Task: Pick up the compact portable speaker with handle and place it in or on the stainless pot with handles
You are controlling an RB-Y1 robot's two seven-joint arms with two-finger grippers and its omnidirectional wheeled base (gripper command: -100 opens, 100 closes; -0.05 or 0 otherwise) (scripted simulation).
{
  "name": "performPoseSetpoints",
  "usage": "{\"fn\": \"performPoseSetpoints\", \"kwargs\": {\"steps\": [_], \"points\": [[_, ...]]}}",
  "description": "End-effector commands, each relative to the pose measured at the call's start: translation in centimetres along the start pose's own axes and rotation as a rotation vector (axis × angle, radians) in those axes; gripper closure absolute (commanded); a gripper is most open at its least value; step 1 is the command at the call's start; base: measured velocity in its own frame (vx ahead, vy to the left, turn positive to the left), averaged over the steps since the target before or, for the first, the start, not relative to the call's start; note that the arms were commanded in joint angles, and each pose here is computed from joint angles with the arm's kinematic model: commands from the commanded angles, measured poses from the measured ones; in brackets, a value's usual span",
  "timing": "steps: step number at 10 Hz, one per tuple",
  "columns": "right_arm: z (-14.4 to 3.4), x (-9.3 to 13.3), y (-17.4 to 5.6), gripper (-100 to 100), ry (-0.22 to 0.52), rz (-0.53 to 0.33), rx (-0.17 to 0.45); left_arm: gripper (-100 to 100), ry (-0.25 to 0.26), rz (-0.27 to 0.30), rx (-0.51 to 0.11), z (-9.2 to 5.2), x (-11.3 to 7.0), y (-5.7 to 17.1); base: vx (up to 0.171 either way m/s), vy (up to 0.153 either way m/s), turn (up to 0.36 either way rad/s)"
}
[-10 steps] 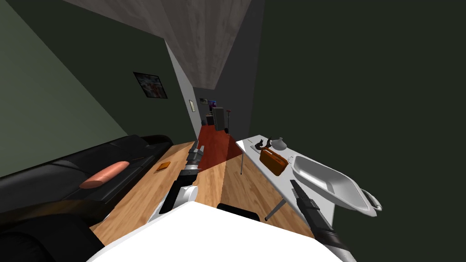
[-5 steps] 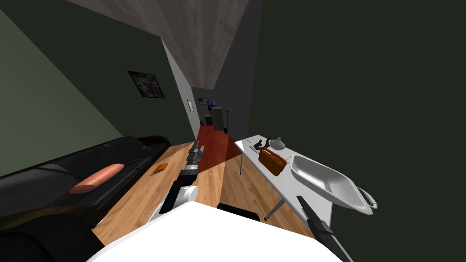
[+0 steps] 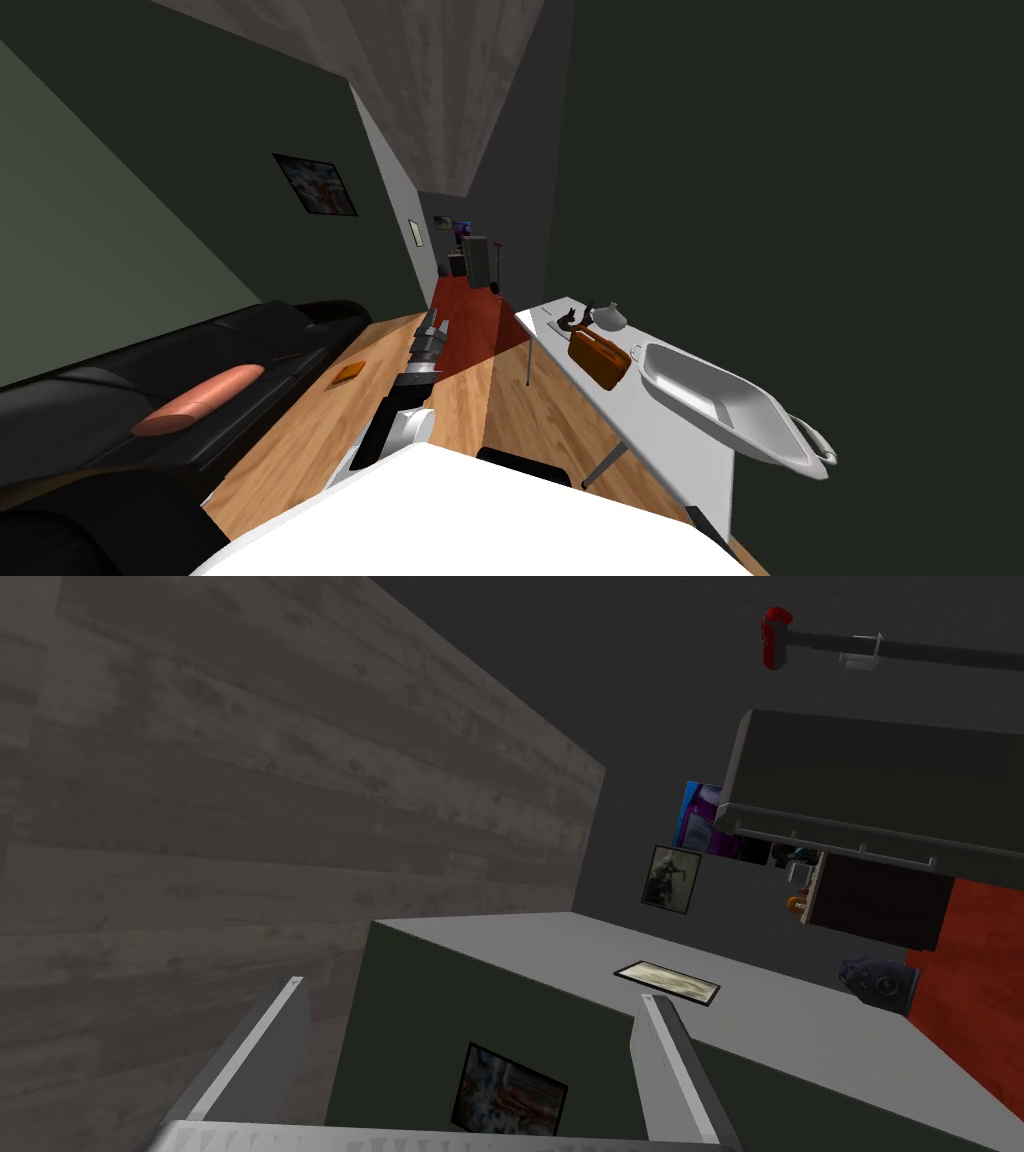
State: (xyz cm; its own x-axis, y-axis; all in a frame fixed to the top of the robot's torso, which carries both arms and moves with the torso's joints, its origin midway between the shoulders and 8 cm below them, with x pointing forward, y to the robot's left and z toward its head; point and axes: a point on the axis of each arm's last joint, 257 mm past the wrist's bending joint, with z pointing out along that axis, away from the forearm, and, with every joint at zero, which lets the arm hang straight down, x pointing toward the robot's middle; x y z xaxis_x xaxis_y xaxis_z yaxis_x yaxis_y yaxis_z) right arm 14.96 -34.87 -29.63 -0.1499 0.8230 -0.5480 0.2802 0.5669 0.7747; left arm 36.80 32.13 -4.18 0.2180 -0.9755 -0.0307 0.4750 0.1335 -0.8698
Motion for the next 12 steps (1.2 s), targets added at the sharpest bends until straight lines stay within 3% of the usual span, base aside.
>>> {"fn": "performPoseSetpoints", "kwargs": {"steps": [1, 4, 5, 6, 7, 10, 11, 12], "points": [[-1.7, 0.0, -2.1, -100, 0.025, -0.019, 0.056, 0, 0.000, 0.000, 0.000, 0.0, 0.0, 0.0, 0.037, 0.009, -0.004], [-6.8, 0.2, -6.9, -100, 0.111, -0.104, 0.180, 0, 0.000, 0.000, 0.000, 0.0, 0.0, 0.0, 0.045, 0.019, 0.016], [-7.8, 0.4, -7.4, -100, 0.119, -0.101, 0.204, 0, 0.000, 0.000, 0.000, 0.0, 0.0, 0.0, 0.044, 0.019, 0.018], [-10.1, 0.1, -9.2, -100, 0.163, -0.148, 0.253, 0, 0.000, 0.000, 0.000, 0.0, 0.0, 0.0, 0.045, 0.018, 0.057], [-11.3, 0.3, -9.6, -100, 0.173, -0.145, 0.278, 0, 0.000, 0.000, 0.000, 0.0, 0.0, 0.0, 0.041, 0.018, 0.028], [-17.4, -0.7, -12.8, -100, 0.282, -0.242, 0.388, 0, 0.000, 0.000, 0.000, 0.0, 0.0, 0.0, 0.060, 0.029, 0.067], [-18.5, -0.7, -13.3, -100, 0.291, -0.239, 0.414, 0, 0.000, 0.000, 0.000, 0.0, 0.0, 0.0, 0.052, 0.025, 0.052], [-20.7, -1.7, -14.5, -100, 0.342, -0.294, 0.445, 0, 0.000, 0.000, 0.000, 0.0, 0.0, 0.0, 0.081, 0.038, 0.100]]}}
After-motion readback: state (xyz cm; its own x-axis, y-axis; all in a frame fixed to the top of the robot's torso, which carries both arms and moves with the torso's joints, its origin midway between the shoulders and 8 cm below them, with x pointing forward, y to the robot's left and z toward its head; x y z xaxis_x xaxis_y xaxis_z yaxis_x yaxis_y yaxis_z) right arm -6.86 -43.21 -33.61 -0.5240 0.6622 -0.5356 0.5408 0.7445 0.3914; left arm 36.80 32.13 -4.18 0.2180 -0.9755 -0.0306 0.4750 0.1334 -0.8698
